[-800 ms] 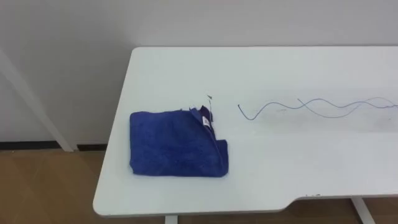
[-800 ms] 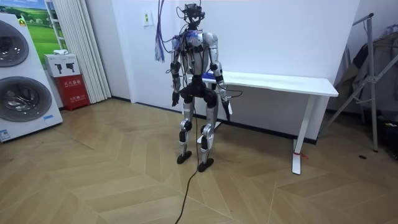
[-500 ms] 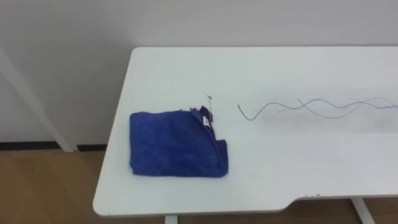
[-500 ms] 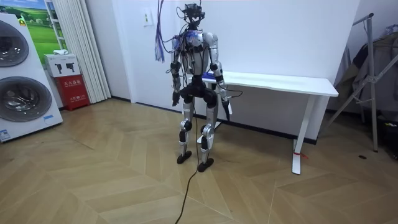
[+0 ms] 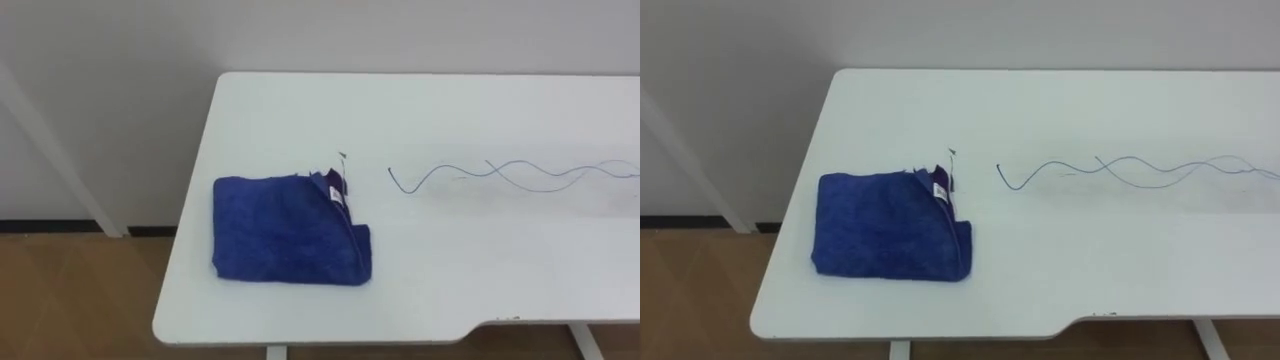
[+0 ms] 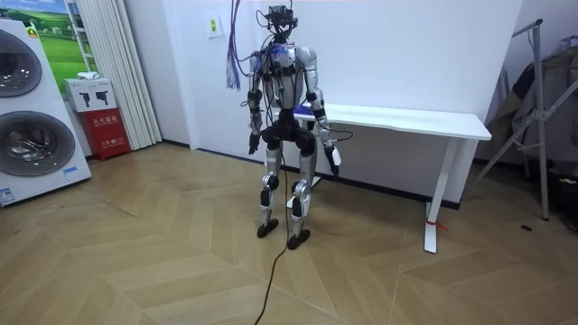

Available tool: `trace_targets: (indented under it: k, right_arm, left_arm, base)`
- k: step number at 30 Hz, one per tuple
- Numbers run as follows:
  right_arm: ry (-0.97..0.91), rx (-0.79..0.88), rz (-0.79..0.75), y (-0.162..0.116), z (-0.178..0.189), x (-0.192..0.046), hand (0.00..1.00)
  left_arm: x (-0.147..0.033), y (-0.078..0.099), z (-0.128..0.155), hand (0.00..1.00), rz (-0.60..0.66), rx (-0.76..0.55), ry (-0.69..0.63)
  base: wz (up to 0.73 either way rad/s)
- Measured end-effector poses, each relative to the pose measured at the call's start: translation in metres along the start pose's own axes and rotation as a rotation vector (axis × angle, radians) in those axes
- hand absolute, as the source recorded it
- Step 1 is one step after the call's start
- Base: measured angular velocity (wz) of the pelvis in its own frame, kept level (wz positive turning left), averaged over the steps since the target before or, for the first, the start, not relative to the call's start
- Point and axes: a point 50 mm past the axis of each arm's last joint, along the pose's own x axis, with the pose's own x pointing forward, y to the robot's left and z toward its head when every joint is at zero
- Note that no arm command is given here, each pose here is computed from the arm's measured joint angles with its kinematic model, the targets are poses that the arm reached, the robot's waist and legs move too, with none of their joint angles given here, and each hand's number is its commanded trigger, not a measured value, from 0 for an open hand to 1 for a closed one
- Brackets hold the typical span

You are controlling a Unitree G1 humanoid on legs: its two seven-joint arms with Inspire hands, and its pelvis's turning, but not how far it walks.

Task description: Wipe table

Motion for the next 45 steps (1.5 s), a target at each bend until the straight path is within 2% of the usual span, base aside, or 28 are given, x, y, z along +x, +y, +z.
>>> trace_targets:
  k: [1,9,12,16,21,24,27,33,37,39,45]
  right_arm:
    - [0.011,0.039,-0.004,-0.001,-0.003,0.000,0.00]
    - [0.201,0.892,-0.144,-0.017,-0.046,-0.003,0.00]
    - [0.237,1.119,-0.221,-0.028,-0.053,-0.004,0.00]
    - [0.209,1.277,-0.346,-0.054,-0.040,-0.004,0.00]
    - [0.022,1.357,-0.526,-0.110,0.010,-0.013,0.00]
    - [-0.112,1.343,-0.602,-0.138,0.044,-0.025,0.00]
    - [-0.219,1.284,-0.685,-0.155,0.067,-0.037,0.00]
    - [-0.580,0.991,-0.880,-0.179,0.129,-0.081,0.00]
    - [-0.842,0.760,-0.983,-0.182,0.165,-0.118,0.00]
    - [-1.022,0.597,-1.048,-0.176,0.188,-0.145,0.00]
    - [-1.341,0.350,-1.125,-0.156,0.220,-0.200,0.00]
  left_arm:
    - [0.000,0.000,0.000,0.00,0.002,-0.001,0.003]
    - [0.000,0.031,-0.017,0.00,0.138,-0.139,0.077]
    - [-0.001,0.035,-0.022,0.00,0.157,-0.155,0.091]
    - [-0.001,0.038,-0.021,0.00,0.163,-0.153,0.088]
    - [0.002,0.048,-0.012,0.00,0.177,-0.142,0.047]
    - [0.002,0.051,-0.011,0.00,0.173,-0.117,0.038]
    - [0.003,0.050,-0.004,0.00,0.157,-0.093,0.006]
    - [0.003,0.046,0.004,0.00,0.136,-0.063,-0.031]
    - [0.004,0.040,0.011,0.00,0.101,-0.044,-0.060]
    - [0.003,0.037,0.010,0.00,0.076,-0.028,-0.063]
    - [0.002,0.032,0.023,0.00,0.055,-0.010,-0.124]
  base:
    - [0.00]
    - [0.02]
    - [-0.10]
    - [-0.12]
    - [-0.03]
    - [-0.01]
    - [0.01]
    - [-0.02]
    - [-0.01]
    - [0.02]
    - [0.02]
